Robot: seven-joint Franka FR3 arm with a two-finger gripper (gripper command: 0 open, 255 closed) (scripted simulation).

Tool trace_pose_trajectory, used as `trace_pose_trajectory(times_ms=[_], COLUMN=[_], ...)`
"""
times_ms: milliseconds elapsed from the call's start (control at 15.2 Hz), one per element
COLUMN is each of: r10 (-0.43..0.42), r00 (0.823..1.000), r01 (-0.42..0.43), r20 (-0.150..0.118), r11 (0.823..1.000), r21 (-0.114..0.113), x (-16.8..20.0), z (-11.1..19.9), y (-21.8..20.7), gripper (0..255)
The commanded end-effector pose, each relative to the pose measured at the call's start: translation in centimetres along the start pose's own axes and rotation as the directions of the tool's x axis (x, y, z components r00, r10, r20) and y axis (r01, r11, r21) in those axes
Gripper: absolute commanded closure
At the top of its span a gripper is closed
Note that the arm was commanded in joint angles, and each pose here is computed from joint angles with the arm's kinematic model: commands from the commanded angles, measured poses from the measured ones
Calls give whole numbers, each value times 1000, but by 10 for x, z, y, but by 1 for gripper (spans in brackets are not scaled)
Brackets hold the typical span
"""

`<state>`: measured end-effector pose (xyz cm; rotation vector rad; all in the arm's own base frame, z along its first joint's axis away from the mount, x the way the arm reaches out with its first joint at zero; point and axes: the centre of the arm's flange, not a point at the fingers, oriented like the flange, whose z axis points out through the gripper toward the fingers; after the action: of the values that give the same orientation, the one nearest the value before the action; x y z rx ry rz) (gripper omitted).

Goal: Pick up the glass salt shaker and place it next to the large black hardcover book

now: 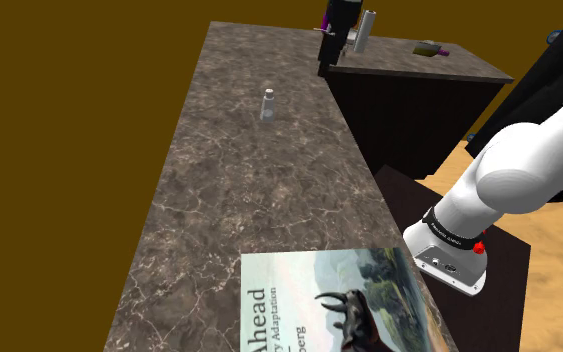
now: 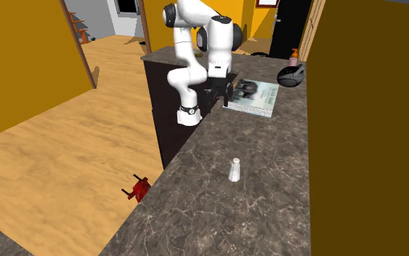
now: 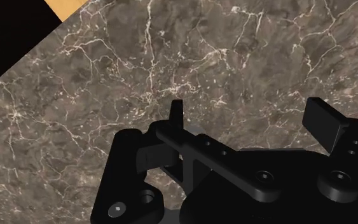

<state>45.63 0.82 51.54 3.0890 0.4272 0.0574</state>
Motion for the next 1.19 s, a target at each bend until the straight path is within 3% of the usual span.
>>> trace_pose_trajectory(times_ms=[0,924,1122], r10=[-7,-59,-61], r00=[1000,998,998], r01=[7,56,58], r20=[2,19,19], r11=[1000,993,993], r21=[12,103,106], x=[22,176,182], z=[14,117,131], y=[12,57,58], gripper=[0,0,0])
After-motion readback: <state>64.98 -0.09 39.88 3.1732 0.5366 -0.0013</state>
